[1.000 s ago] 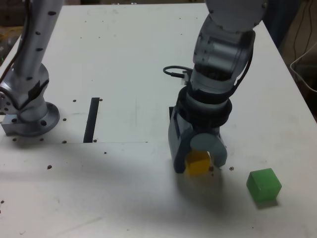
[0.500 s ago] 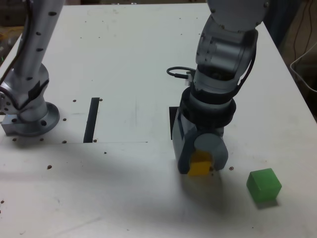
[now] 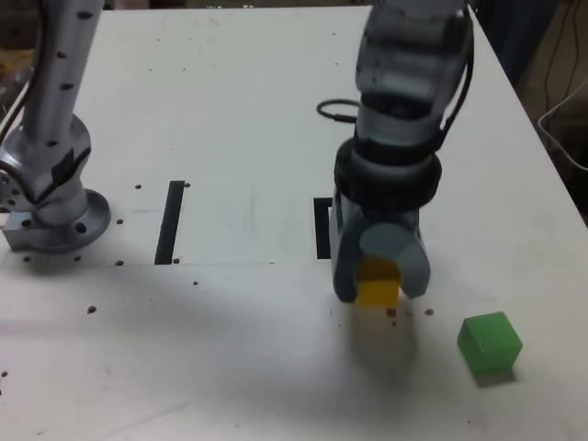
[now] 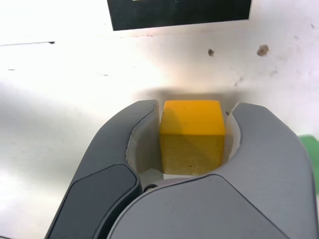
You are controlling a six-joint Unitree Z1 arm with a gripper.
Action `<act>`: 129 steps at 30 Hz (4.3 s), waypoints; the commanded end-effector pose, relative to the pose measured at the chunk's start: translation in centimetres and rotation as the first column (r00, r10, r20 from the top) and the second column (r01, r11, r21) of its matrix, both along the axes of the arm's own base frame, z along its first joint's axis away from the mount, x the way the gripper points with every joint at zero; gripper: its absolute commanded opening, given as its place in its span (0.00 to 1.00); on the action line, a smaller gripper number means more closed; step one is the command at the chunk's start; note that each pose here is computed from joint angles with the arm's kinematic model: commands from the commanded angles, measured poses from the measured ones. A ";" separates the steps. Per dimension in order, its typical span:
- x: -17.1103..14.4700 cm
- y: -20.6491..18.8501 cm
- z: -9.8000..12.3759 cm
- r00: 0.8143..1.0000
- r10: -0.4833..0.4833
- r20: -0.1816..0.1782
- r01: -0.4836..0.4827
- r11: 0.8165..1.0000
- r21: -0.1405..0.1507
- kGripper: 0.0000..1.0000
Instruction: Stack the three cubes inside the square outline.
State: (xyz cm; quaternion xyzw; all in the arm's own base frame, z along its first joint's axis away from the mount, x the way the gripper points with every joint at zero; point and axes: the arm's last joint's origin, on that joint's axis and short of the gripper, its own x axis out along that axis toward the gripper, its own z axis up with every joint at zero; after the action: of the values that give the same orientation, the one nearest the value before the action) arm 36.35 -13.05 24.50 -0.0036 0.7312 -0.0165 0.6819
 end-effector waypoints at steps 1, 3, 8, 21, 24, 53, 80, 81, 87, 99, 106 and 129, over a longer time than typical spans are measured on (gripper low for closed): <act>-0.8 0.4 1.7 1.000 -0.012 0.017 0.012 1.000 0.004 0.09; -1.5 1.0 2.9 1.000 -0.025 0.018 0.024 1.000 0.015 0.09; -2.7 4.3 5.6 0.997 -0.073 -0.017 0.073 0.996 0.041 0.09; -0.6 10.4 4.8 0.995 -0.075 -0.065 0.080 0.993 0.089 0.09; -0.2 10.6 4.2 0.995 -0.060 -0.077 0.067 0.994 0.082 0.09; 1.3 11.1 1.8 0.994 -0.032 -0.104 0.034 0.999 0.018 0.11; 1.2 11.2 1.6 0.993 -0.034 -0.114 0.037 0.999 0.020 0.20; 1.2 11.2 1.5 0.993 -0.034 -0.116 0.037 0.999 0.020 0.21; 1.2 11.3 1.4 0.992 -0.031 -0.121 0.034 0.999 0.022 0.29; 1.5 11.8 1.1 0.993 -0.032 -0.116 0.036 0.999 0.030 0.42; 1.6 11.9 0.9 0.992 -0.044 -0.117 0.047 0.999 0.021 0.62; 0.5 11.9 1.7 0.989 -0.024 -0.143 0.029 0.999 0.028 1.00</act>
State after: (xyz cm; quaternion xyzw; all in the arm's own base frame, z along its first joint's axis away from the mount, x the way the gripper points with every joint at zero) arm 37.08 -1.15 25.91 0.0160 0.7796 -0.0152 0.6259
